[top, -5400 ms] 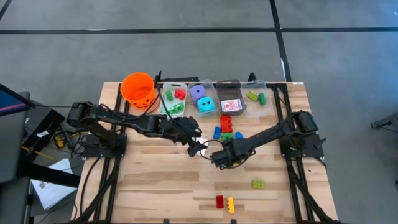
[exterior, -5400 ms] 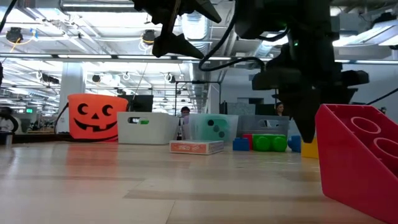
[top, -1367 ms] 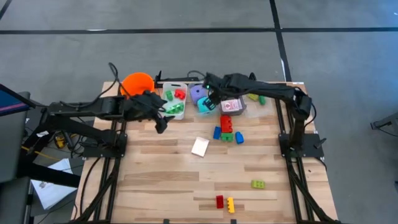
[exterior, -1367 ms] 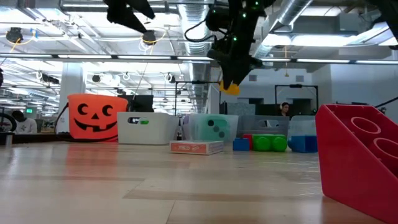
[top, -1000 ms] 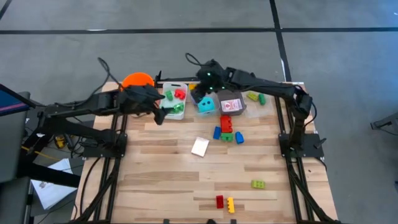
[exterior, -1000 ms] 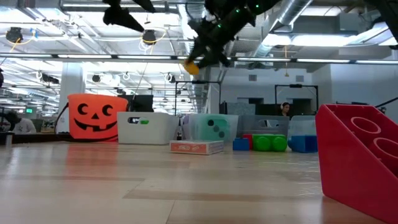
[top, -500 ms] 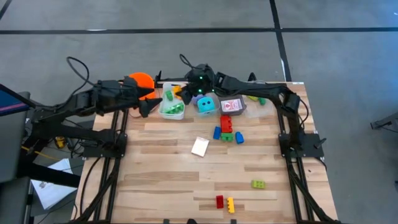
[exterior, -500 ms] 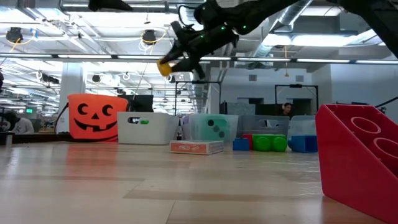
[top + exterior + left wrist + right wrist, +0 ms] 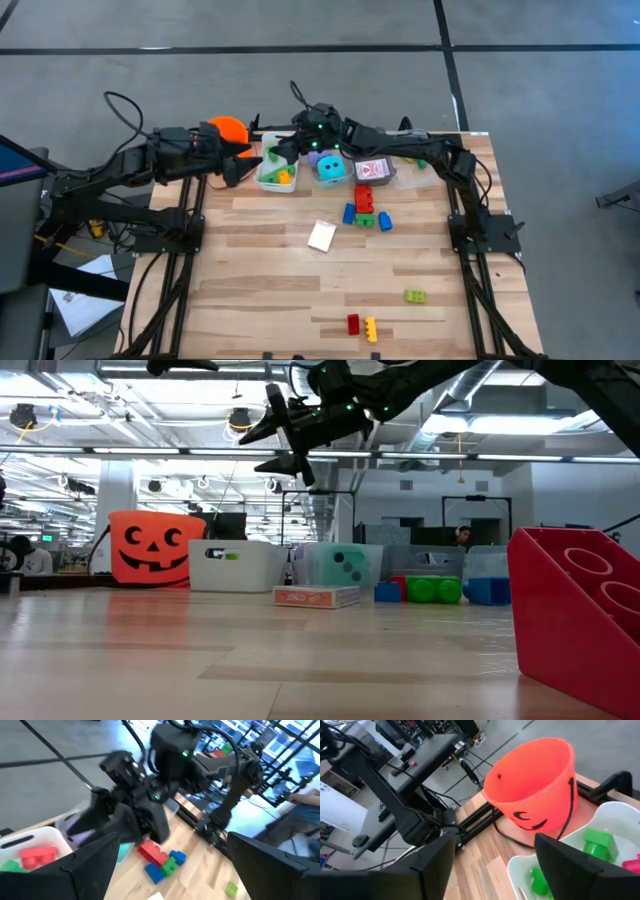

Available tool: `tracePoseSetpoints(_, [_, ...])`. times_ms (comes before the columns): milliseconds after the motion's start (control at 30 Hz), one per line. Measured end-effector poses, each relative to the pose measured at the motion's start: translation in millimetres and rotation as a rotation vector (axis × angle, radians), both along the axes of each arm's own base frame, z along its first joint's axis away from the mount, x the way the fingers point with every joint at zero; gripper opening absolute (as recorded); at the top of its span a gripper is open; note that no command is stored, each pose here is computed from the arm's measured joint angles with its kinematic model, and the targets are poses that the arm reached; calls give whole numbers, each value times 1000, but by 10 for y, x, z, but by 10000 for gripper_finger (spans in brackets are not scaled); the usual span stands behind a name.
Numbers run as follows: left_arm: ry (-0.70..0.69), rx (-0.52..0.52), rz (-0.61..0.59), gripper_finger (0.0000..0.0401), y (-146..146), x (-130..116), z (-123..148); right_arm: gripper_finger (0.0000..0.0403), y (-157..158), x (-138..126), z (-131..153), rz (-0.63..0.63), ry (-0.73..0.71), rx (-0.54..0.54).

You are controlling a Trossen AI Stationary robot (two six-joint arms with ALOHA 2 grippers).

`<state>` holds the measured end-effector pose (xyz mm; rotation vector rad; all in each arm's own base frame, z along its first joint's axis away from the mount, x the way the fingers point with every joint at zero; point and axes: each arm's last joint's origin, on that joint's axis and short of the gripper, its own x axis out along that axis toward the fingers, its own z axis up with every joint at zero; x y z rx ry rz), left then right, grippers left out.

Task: Pick & Place Toys
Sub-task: Put the 1 stud blue game piece into the white bin

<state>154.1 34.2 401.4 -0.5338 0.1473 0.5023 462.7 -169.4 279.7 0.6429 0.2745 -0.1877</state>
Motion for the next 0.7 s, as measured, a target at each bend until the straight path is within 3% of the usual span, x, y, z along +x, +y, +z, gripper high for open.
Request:
tracePoseSetpoints(133, [-11,-30,-34,360,-20,7,-1,276,13,-15,43,36,-10,-21])
tracePoseSetpoints(300, [12,-35,-72,360,-72,80,-33,276,396,-106,413,110,-23,-171])
tracePoseSetpoints(533, [90,-47,-138,360,-165,333,-157,276,1438,-513,966,-102,180,-476])
tracePoseSetpoints(700, [143,-77,-200,360,-279,596,-292,276,2180,-916,1178,-287,224,-468])
